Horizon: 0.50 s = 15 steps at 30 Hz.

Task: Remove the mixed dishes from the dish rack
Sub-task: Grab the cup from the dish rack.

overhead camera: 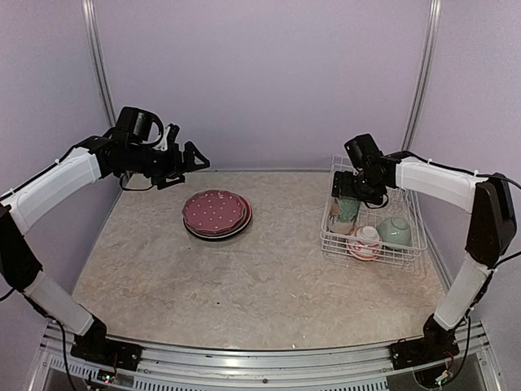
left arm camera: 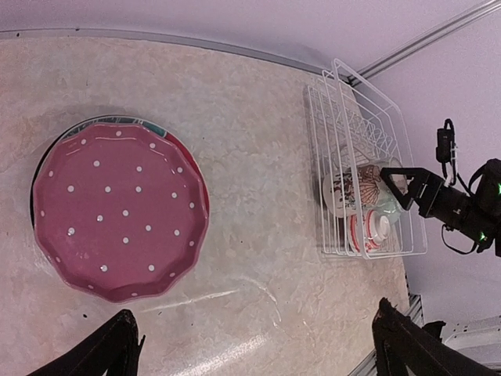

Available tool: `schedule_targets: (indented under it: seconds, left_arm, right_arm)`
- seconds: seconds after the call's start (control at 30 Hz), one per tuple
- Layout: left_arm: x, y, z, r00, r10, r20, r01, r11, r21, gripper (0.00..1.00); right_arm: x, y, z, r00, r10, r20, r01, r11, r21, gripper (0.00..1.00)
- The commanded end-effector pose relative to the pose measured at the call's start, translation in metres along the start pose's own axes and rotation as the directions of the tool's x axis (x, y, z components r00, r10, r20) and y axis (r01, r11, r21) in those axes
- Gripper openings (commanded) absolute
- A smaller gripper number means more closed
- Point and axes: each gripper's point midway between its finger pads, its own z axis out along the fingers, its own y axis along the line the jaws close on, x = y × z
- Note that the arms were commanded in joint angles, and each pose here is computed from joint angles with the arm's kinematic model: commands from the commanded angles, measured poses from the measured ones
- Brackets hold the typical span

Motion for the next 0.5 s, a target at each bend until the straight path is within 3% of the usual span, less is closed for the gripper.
schedule_targets:
  seconds: [0.0, 0.17, 0.47]
  left_arm:
    - [0.009, -0.002, 0.009, 0.999, 0.005, -0.041, -0.004, 1.0, 0.015, 0.99]
    - [0.015, 0.0, 0.017, 0.998, -0.007, -0.067, 0.008, 1.0, 0.014, 0.99]
    - [0.019, -0.004, 0.019, 0.997, 0.009, -0.075, -0.009, 1.0, 0.01, 0.99]
  right_arm:
    - [0.006, 0.006, 0.018, 0.999, -0.01, -0.032, 0.01, 1.0, -0.022, 1.0]
    - [0.014, 0.006, 0.033, 0.999, -0.004, -0.048, 0.004, 1.0, -0.005, 0.91]
    - [0.006, -0.002, 0.02, 1.0, 0.012, 0.004, -0.012, 1.0, 0.004, 0.56]
